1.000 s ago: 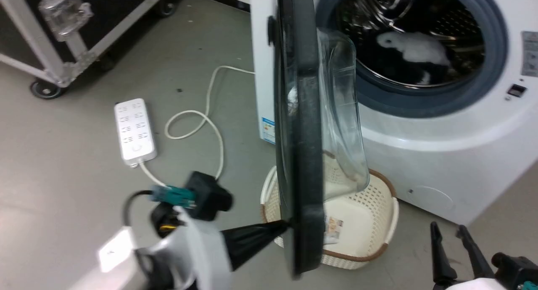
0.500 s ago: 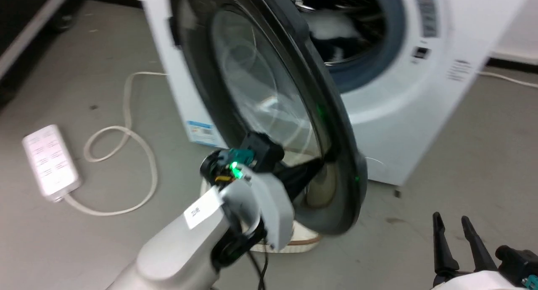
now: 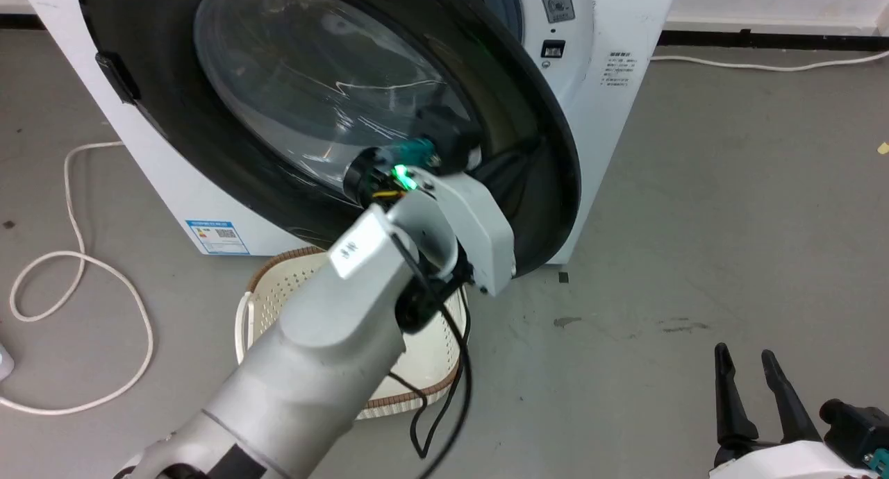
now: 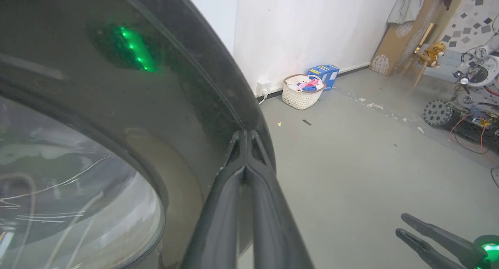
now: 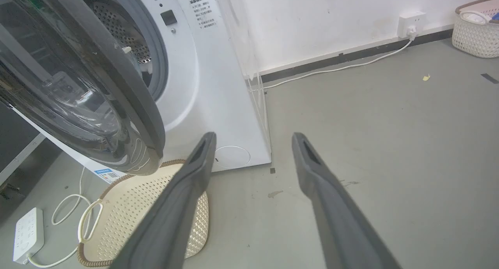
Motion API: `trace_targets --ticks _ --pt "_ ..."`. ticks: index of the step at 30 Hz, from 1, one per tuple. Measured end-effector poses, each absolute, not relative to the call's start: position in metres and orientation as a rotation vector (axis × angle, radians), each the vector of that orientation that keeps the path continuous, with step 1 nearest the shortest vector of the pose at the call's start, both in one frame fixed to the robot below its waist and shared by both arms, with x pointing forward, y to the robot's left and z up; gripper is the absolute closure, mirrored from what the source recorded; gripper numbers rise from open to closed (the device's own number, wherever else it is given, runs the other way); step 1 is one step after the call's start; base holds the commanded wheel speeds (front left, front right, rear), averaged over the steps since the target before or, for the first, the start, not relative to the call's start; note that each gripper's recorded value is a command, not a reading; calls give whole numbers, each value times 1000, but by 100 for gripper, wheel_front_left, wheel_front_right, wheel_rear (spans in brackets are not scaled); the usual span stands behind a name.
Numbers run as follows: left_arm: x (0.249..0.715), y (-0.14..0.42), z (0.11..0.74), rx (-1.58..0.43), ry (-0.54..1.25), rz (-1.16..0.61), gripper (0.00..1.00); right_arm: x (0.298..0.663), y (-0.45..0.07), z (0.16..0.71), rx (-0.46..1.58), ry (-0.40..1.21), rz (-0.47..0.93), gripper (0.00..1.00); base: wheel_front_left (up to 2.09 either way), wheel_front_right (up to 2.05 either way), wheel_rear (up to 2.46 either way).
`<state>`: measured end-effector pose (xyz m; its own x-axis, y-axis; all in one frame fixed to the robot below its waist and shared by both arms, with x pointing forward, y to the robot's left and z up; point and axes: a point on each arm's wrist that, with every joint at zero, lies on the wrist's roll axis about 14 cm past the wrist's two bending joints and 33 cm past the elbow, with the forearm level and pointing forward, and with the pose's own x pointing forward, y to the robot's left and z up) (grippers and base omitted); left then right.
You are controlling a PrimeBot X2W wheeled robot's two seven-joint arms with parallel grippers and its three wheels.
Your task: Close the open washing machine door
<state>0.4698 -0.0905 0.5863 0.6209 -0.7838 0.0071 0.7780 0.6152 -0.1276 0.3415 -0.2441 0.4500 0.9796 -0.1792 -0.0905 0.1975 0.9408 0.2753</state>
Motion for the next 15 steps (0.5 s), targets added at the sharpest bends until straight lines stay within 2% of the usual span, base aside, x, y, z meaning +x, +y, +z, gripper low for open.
trace_targets --ticks 3,7,15 --pt "479 -82 602 -186 4 -852 100 341 -244 453 288 54 -191 0 0 0 0" --pt "495 -43 637 -241 -125 -721 100 346 -235 460 286 34 -154 0 0 0 0" --pt "510 103 684 -200 -339 -293 100 356 -205 473 293 5 -56 0 0 0 0"
